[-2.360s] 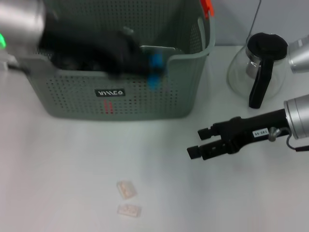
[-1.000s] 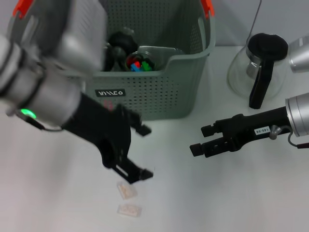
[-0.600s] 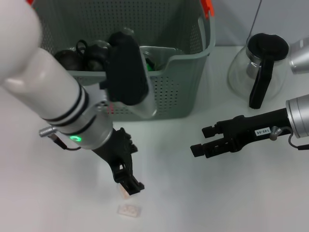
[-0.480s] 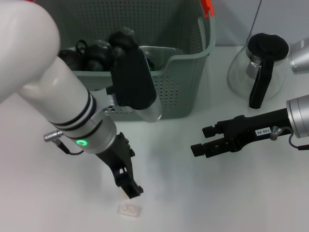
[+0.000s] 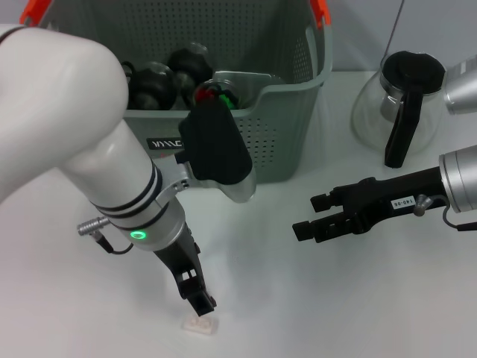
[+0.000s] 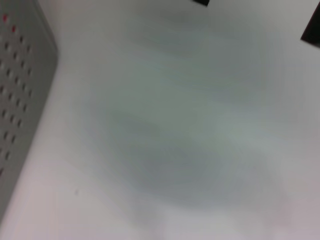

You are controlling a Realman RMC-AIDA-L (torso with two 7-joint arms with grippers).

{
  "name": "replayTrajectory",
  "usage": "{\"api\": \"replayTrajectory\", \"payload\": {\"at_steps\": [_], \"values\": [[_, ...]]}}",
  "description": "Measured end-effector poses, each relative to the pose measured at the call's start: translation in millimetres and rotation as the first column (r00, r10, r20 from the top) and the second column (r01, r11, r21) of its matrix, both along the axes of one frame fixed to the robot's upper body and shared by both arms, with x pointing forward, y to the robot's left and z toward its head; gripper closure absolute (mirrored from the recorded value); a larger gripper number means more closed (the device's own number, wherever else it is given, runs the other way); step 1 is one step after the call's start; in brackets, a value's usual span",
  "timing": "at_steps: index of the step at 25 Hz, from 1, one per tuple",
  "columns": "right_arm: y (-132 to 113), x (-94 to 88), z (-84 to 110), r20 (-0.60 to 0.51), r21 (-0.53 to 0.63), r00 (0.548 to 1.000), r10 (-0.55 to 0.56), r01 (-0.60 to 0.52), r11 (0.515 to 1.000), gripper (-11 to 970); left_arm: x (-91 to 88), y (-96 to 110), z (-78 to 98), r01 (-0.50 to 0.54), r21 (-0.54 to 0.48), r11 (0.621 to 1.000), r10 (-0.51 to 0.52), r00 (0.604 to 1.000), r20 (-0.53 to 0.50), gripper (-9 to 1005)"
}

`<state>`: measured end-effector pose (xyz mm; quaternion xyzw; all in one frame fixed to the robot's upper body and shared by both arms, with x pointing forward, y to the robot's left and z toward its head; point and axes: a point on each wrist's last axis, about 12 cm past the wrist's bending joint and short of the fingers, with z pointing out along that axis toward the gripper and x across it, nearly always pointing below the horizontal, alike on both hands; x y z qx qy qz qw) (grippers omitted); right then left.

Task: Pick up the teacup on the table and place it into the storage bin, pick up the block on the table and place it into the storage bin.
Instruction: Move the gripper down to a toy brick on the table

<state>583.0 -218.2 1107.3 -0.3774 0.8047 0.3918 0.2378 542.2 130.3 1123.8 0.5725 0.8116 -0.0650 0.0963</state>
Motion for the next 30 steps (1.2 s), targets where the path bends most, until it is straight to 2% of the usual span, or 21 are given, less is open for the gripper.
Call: {"api": "replayTrajectory", "payload": {"at_steps": [22, 30], "values": [[0, 0.5, 0.5, 0.002, 0.002, 1.0, -0.004, 0.004, 1.0, 32, -0.5, -2, -15.8, 0.011, 0.036, 0.999, -0.011, 1.0, -0.001, 199], [-1, 1.2, 0.3, 0.005, 0.0, 1.0, -0.01, 0.01, 1.0, 31, -2.3, -3, -16.3, 0.029, 0.047, 0.999, -0.029, 1.0, -0.005, 377]]}}
